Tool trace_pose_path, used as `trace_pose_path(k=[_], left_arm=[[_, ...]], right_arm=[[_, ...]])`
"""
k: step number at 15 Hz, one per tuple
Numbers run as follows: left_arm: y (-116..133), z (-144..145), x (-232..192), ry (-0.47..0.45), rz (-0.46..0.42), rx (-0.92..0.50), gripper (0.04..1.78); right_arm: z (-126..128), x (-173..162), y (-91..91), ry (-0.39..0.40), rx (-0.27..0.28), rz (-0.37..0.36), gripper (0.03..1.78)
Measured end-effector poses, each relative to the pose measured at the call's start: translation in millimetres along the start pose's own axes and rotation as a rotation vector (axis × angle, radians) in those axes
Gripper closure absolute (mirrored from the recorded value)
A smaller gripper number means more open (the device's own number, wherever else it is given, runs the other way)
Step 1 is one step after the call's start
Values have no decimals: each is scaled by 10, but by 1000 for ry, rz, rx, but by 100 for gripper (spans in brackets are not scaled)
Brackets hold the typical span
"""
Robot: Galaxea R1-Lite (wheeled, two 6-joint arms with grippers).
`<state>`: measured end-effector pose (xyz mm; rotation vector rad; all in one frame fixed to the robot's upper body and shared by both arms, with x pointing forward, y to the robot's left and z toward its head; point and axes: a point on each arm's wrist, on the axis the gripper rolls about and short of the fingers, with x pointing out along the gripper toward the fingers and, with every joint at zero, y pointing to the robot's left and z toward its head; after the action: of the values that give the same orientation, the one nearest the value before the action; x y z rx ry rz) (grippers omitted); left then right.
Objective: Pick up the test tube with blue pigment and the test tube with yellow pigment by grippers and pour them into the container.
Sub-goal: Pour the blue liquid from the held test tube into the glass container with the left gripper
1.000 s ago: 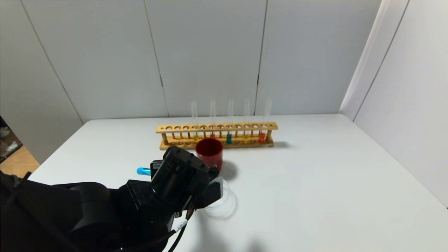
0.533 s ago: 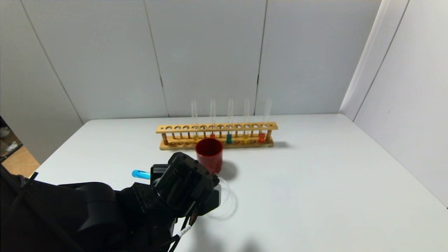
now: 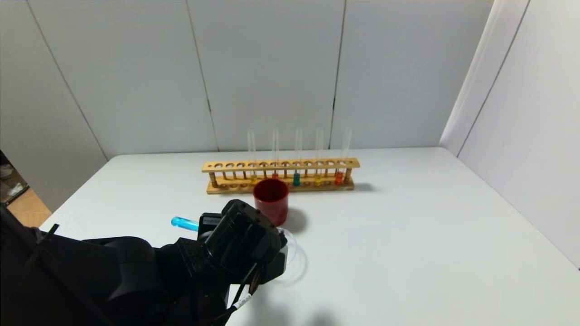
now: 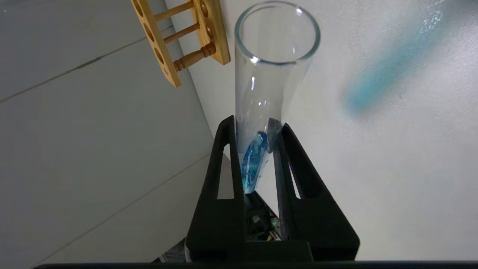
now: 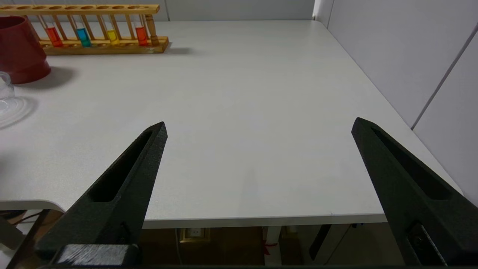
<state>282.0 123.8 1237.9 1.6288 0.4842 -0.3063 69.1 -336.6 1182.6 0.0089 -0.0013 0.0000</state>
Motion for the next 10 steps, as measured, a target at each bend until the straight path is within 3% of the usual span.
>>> trace_pose_path(k=[10], left_arm=[[-7,218,-10,19,42,41,155]], right_arm=[[0,0,0,0,0,0,8]])
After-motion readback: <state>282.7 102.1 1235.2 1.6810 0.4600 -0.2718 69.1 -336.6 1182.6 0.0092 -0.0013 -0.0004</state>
